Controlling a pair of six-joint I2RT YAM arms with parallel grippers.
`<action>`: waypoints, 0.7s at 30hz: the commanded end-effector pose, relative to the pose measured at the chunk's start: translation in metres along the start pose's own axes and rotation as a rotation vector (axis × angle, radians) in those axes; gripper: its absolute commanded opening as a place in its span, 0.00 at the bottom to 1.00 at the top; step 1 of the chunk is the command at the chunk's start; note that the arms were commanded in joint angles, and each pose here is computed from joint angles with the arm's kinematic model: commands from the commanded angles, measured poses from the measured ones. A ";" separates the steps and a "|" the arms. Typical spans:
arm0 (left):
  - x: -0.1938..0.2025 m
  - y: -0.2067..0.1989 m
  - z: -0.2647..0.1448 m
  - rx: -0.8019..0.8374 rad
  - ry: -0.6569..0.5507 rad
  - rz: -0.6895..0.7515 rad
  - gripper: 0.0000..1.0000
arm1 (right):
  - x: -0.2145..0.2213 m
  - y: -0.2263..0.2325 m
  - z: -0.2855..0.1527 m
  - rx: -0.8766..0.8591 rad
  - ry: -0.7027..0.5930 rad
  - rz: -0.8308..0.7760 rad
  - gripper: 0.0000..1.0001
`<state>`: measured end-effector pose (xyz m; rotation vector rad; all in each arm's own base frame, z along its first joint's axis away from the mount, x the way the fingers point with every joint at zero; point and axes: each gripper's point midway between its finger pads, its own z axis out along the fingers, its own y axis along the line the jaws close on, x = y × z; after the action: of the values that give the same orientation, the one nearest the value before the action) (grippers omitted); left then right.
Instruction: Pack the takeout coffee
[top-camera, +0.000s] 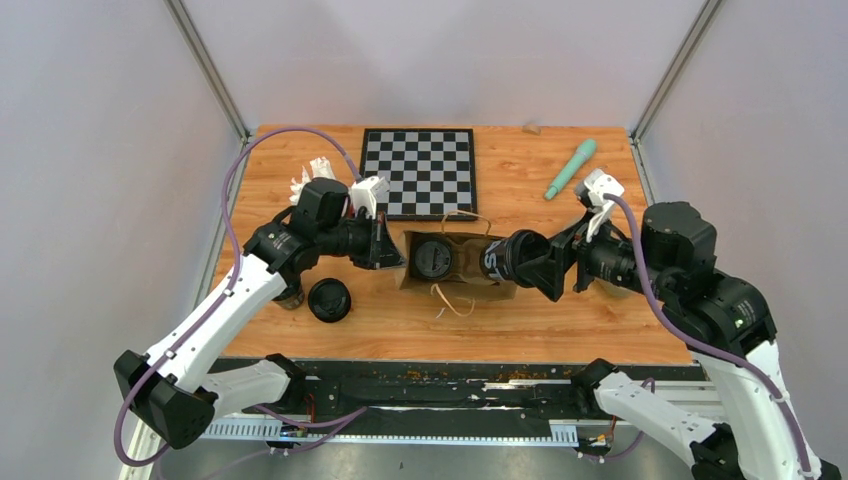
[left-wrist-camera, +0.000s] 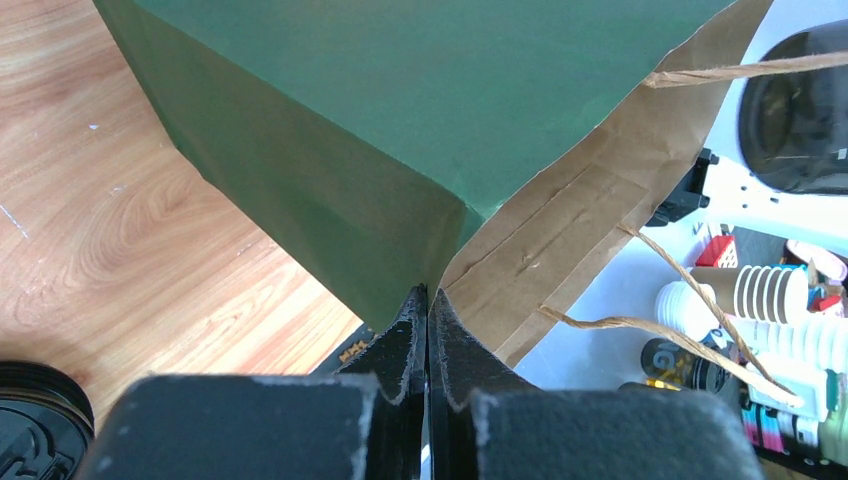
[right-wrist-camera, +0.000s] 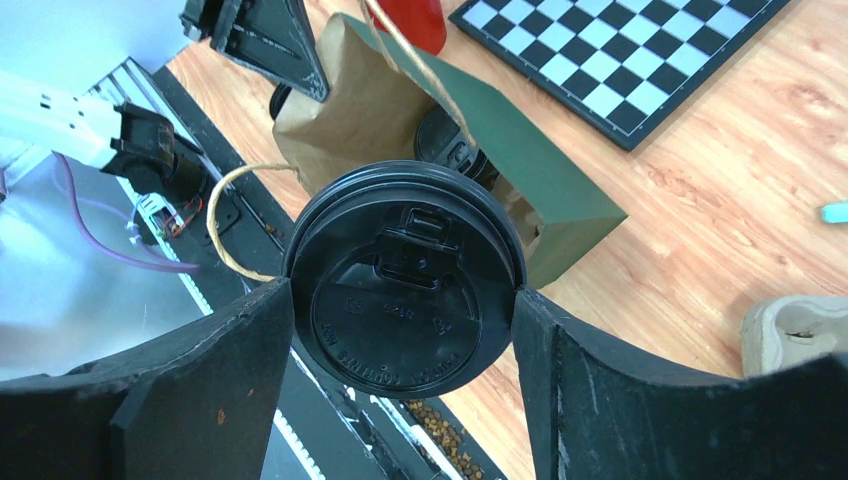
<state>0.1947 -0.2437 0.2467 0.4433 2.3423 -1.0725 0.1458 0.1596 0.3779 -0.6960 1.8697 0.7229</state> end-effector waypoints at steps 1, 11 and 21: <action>-0.020 -0.016 -0.004 0.045 -0.055 0.040 0.00 | -0.006 0.002 0.013 -0.037 -0.031 -0.077 0.69; -0.014 -0.019 -0.002 0.085 -0.031 0.075 0.00 | 0.007 0.003 0.059 0.011 0.085 -0.368 0.71; 0.003 -0.012 0.001 0.114 0.013 0.188 0.00 | 0.027 0.010 0.116 0.046 0.200 -0.699 0.75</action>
<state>0.1914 -0.2507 0.2503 0.5606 2.2858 -1.1212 0.1732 0.2461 0.3009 -1.3346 1.7635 0.3111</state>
